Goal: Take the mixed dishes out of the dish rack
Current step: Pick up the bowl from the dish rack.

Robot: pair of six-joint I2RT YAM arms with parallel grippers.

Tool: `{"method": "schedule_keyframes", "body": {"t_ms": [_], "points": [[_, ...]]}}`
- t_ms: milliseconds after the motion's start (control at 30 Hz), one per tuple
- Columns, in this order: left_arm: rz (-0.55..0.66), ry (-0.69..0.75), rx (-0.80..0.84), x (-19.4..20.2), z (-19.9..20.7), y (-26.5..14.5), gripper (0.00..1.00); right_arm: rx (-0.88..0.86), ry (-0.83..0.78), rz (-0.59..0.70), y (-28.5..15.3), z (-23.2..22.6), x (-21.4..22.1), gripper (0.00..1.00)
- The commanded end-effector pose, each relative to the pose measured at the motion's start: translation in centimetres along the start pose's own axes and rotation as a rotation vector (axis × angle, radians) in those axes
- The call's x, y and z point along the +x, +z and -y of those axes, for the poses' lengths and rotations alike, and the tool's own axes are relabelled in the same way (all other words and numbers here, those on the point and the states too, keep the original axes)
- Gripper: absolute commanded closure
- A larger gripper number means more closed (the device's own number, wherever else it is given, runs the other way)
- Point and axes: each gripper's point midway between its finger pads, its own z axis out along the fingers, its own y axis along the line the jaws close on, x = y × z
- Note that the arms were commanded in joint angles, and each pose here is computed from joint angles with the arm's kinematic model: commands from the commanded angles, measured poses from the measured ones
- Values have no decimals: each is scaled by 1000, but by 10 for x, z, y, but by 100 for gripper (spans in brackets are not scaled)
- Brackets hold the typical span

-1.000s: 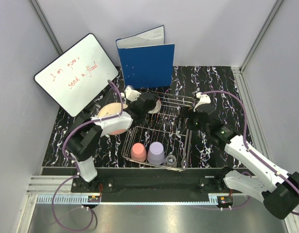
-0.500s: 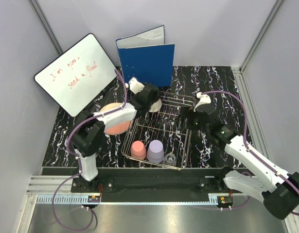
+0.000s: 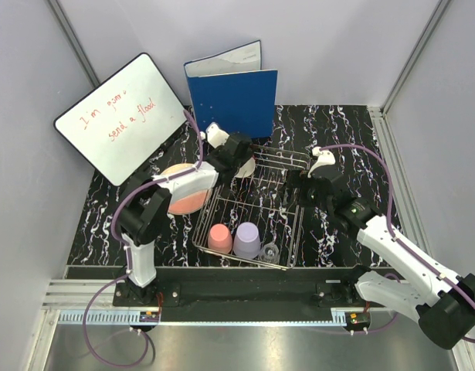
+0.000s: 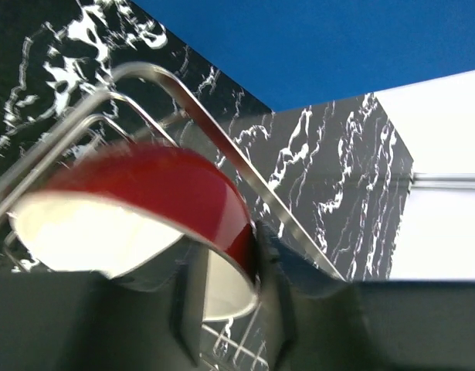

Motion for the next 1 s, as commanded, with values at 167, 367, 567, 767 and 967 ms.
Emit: {"method": "schedule_keyframes", "body": {"t_ms": [167,367,567,767,967], "points": [[-14,48,-46,0,-18,16,100,6,-14,36,5,-1,-8,0],[12,42,-9,-16,-17,1,100,9,-11,41,4,-1,-9,0],[14,71,94,-47,14,-30,100,10,-3,64,0,-1,-15,0],[0,78,228,-75,51,-69,100,4,5,90,-5,-3,-24,0],[12,85,329,-101,82,-109,100,-2,17,108,-10,-5,-28,0]]}}
